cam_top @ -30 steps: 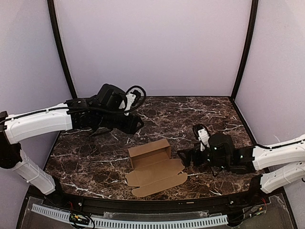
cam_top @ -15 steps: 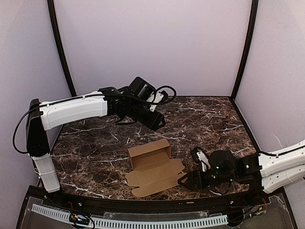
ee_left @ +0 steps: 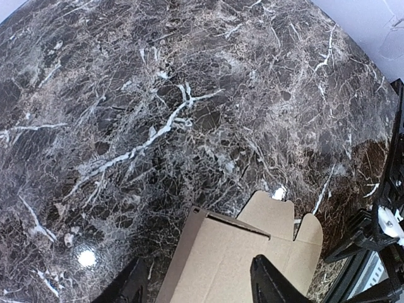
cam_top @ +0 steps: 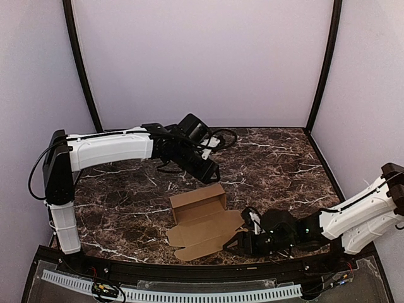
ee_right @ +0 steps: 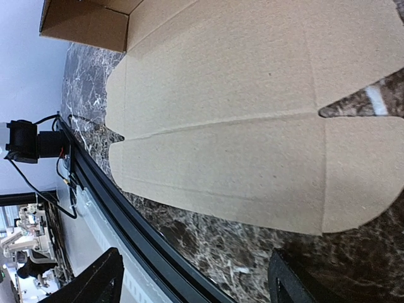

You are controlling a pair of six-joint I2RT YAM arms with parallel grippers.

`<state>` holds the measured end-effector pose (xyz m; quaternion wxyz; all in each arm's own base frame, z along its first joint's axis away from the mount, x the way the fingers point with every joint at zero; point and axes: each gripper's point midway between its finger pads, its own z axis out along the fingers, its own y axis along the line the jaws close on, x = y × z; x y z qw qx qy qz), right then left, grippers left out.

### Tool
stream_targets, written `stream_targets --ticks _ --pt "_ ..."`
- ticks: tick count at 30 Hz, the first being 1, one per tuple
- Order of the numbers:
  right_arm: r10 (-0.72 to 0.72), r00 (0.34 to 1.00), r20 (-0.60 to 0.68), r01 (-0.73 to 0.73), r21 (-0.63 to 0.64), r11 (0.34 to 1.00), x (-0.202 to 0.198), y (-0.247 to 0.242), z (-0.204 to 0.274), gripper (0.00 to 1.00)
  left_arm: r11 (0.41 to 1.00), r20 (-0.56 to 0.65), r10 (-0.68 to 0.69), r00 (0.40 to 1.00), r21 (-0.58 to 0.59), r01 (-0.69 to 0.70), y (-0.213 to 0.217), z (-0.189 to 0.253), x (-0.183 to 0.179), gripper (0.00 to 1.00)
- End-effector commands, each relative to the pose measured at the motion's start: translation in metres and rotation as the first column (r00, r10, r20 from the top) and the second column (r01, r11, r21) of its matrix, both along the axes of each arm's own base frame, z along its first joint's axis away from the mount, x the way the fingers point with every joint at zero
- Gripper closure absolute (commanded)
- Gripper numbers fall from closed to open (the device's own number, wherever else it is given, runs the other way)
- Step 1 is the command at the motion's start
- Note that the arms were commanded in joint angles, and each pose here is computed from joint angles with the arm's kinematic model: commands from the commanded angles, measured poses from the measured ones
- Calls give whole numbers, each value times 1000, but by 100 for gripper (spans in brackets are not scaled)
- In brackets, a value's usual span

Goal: Fold the paper box

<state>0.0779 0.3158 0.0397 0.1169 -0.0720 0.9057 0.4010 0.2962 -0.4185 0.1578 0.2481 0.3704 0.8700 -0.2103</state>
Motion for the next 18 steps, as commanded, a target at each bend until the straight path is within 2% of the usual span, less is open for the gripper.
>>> stream_targets --ticks 1,9,18 --pt "-10 997 -72 6 -50 999 -7 1 -21 23 1000 -78 2 997 31 0 11 -18 -12 45" --pt "-160 987 -28 157 -101 983 19 -19 -32 27 997 -119 41 992 68 -33 22 -35 -18 46" --pt "-295 954 47 298 -90 950 58 -26 -24 29 992 -143 111 984 69 -102 44 -42 -23 49"
